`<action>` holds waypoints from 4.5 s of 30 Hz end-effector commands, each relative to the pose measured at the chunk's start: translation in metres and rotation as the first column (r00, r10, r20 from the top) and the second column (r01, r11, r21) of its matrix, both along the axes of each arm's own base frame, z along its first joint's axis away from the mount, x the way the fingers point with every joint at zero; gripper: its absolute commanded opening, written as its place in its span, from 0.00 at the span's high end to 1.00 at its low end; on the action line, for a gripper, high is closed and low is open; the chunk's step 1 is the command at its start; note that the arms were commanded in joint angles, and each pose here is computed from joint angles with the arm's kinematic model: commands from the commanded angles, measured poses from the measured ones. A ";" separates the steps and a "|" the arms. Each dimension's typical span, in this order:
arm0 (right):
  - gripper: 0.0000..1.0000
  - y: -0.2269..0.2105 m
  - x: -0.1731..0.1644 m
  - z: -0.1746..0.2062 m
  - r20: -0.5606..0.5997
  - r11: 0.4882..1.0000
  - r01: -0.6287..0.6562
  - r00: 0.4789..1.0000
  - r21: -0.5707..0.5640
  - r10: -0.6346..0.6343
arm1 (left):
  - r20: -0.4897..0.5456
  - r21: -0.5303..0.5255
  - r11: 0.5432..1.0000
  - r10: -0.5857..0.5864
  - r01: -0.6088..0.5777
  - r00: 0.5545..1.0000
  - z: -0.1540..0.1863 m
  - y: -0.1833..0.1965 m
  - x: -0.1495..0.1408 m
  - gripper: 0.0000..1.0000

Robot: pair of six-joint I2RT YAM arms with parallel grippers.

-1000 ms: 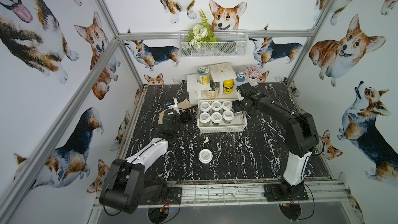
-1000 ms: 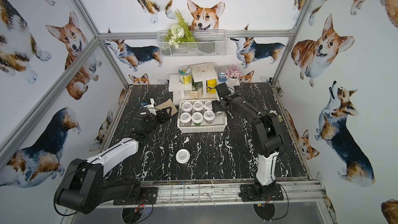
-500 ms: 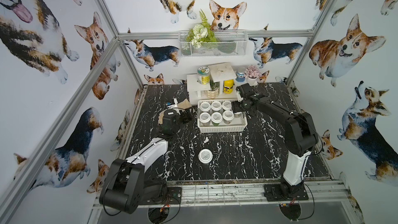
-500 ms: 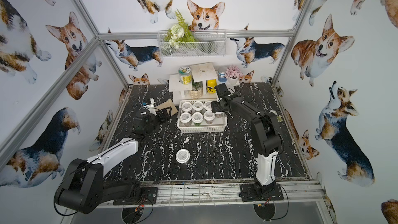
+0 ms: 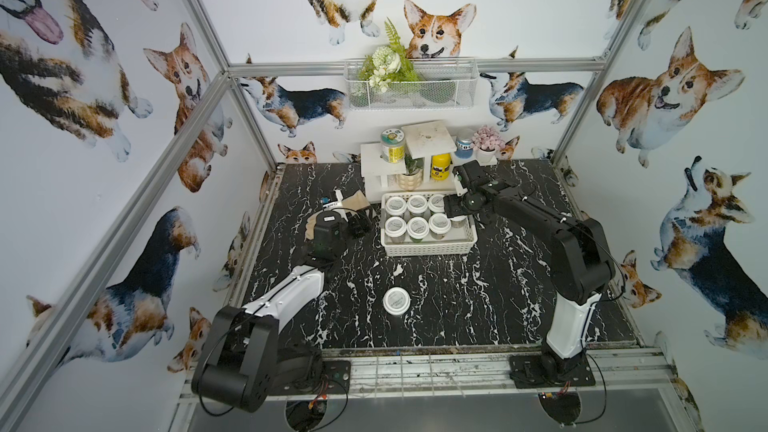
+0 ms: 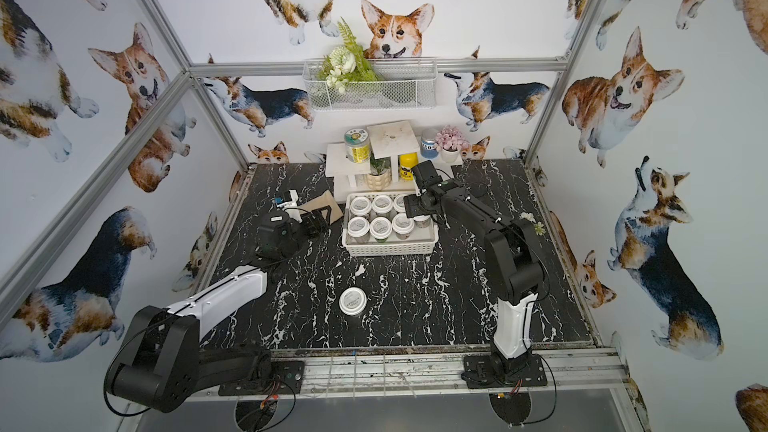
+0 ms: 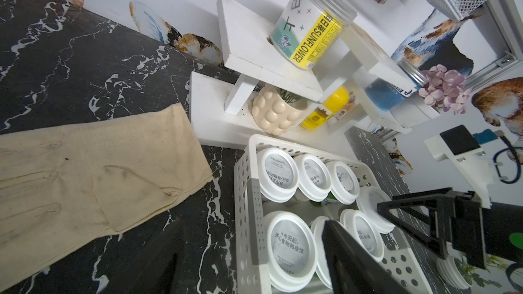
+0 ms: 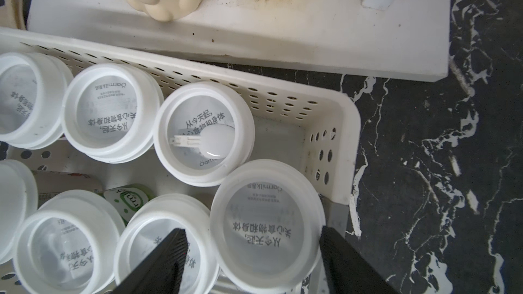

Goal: Put the yogurt in the basket
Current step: Place the yogurt in the basket.

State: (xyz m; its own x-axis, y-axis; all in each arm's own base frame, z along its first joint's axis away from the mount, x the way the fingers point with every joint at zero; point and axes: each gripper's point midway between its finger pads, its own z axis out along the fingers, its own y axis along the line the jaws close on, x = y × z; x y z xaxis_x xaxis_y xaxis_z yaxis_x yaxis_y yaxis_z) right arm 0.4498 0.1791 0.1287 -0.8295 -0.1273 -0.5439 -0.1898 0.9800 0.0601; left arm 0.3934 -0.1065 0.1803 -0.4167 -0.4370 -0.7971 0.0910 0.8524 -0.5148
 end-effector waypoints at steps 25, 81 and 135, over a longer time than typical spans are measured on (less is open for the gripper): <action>0.21 0.034 -0.025 0.038 0.069 0.997 -0.051 0.997 0.061 0.047 | 0.028 -0.002 1.000 -0.010 0.010 1.000 0.008 -0.002 0.003 0.19; 0.22 0.049 -0.010 0.004 0.008 0.983 -0.064 0.998 0.170 0.063 | 0.026 -0.001 1.000 -0.010 0.010 1.000 0.007 -0.002 0.004 0.19; 0.21 0.019 -0.032 -0.015 -0.009 0.986 -0.018 1.000 0.168 0.019 | 0.025 -0.001 1.000 -0.011 0.011 1.000 0.007 -0.002 0.004 0.19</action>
